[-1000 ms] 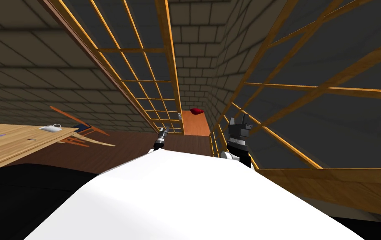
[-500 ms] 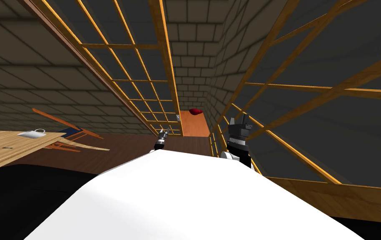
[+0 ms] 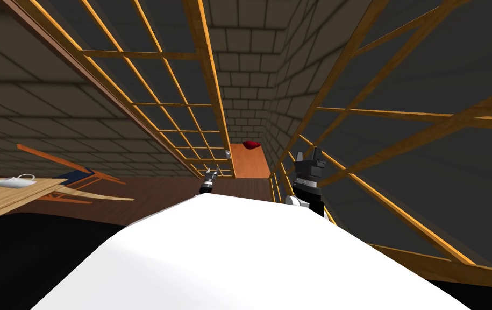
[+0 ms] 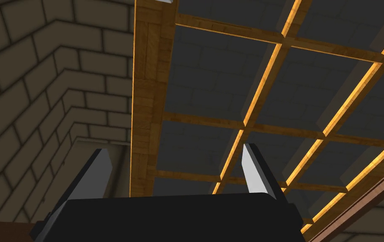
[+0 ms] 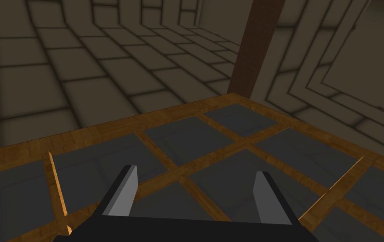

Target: Pull the door open

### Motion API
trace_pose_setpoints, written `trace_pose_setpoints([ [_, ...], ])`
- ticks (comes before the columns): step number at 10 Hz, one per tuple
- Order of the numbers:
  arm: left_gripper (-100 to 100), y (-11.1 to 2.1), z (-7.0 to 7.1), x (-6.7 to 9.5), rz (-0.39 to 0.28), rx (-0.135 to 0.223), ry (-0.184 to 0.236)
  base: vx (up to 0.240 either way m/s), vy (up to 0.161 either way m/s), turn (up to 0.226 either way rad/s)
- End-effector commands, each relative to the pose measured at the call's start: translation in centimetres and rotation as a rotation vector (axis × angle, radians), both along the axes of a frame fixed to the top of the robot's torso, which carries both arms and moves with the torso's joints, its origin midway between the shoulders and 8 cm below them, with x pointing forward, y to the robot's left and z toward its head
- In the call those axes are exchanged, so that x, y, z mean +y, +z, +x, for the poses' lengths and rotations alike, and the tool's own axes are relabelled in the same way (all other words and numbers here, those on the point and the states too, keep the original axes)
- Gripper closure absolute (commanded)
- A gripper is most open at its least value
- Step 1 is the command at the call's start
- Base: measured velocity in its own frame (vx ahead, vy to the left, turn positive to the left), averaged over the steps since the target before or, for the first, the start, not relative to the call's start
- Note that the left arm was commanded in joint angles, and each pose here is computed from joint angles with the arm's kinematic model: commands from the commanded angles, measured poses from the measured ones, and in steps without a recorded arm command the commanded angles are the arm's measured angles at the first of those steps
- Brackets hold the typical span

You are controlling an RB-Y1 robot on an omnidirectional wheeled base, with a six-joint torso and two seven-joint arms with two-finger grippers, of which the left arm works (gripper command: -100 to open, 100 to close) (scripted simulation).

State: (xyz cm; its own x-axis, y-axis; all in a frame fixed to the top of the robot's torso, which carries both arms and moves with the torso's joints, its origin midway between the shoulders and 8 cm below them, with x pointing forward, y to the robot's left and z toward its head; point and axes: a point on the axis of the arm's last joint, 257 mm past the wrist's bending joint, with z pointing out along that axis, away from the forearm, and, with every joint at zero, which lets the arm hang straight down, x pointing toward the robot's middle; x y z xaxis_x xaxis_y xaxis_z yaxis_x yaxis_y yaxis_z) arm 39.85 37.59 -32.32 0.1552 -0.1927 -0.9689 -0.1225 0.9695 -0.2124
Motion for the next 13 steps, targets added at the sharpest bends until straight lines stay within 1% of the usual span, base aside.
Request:
trace_pose_setpoints([
  [1,-100,-0.9,-0.1,0.0,0.025,0.017,0.006,0.101,0.0,-0.043],
  [5,-100,-2.6,-0.5,0.0,0.073,0.053,0.018,0.094,0.007,-0.038],
  [6,-100,-3.4,-0.6,-0.1,0.095,0.071,0.023,0.121,0.012,-0.065],
  [7,-100,-3.7,-0.7,-0.1,0.105,0.079,0.025,0.123,0.01,-0.057],
  [10,-100,-5.6,-1.2,-0.6,0.152,0.12,0.032,0.131,0.018,-0.055],
  [13,-100,-7.0,-1.6,-1.1,0.183,0.15,0.036,0.132,0.014,-0.045],
])
